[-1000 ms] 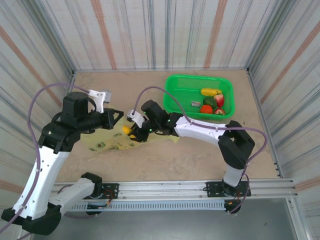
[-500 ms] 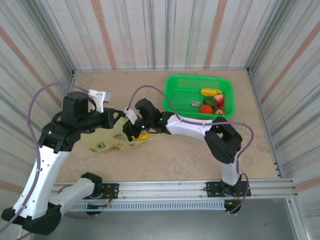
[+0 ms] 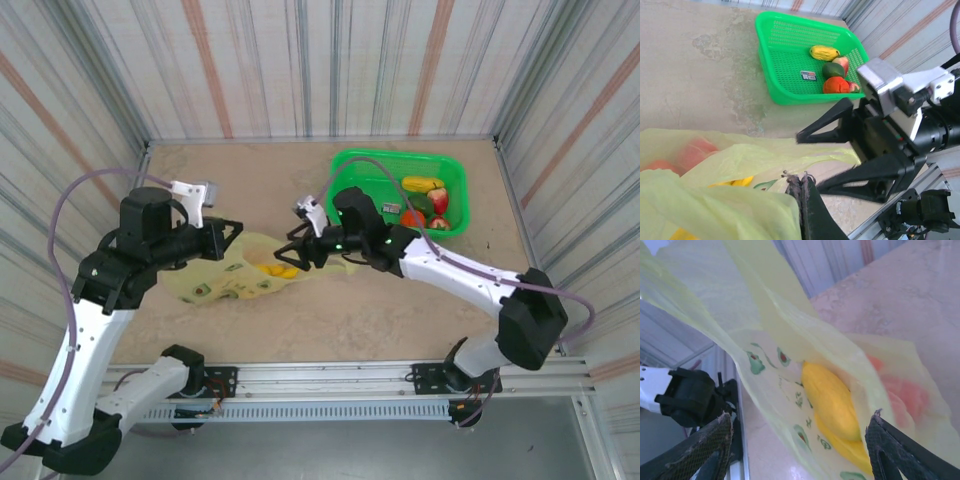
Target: Place the fake fruits into the plastic bag and tie a complex knot
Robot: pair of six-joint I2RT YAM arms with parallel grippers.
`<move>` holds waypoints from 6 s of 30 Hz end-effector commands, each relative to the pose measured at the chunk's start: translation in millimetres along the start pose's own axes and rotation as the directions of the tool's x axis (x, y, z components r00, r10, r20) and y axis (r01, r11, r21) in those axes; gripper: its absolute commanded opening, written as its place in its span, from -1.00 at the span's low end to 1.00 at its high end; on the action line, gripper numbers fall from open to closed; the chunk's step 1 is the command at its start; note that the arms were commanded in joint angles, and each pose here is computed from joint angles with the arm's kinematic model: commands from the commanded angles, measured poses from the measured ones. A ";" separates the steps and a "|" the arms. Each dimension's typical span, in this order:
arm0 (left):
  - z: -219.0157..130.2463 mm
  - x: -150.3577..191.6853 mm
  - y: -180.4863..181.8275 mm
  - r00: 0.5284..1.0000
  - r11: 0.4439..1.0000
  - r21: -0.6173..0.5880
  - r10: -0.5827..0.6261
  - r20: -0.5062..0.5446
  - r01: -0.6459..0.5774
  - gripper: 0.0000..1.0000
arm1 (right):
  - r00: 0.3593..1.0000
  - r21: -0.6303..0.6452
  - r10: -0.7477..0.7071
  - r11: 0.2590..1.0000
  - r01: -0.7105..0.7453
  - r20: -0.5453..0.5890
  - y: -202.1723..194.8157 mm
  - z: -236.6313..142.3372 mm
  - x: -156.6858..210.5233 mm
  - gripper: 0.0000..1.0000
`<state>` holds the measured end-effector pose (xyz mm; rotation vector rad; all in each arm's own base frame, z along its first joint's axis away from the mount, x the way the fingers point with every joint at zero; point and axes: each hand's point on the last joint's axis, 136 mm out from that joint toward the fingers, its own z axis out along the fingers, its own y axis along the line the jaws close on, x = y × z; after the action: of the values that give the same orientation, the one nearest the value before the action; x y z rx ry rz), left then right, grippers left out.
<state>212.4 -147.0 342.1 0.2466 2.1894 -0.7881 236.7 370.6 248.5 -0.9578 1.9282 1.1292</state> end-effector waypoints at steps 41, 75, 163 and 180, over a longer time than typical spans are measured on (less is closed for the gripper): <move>13.3 3.9 -5.5 0.999 0.998 0.060 0.003 -0.039 -0.001 -1.00 | 0.515 0.825 0.743 -0.085 -0.559 0.426 -402.5 -180.1 141.9 0.66; 9.4 2.0 -3.8 1.000 0.999 0.043 0.000 -0.022 0.001 -1.00 | 0.752 0.628 0.532 0.445 -0.639 0.388 -297.0 -167.8 -7.3 0.36; 3.6 1.7 0.2 1.000 1.000 0.019 0.006 0.009 -0.006 -1.00 | 0.853 0.158 0.513 0.838 -0.521 0.092 -33.0 -37.8 7.1 -0.18; 11.4 5.8 -0.6 1.000 0.999 0.041 0.009 -0.008 -0.009 -1.00 | 0.788 0.882 0.590 0.259 -0.394 0.179 -282.2 -194.4 72.8 0.68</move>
<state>213.6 -151.4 330.0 0.2588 2.2036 -0.8108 413.8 102.2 177.4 0.2611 2.4801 0.2738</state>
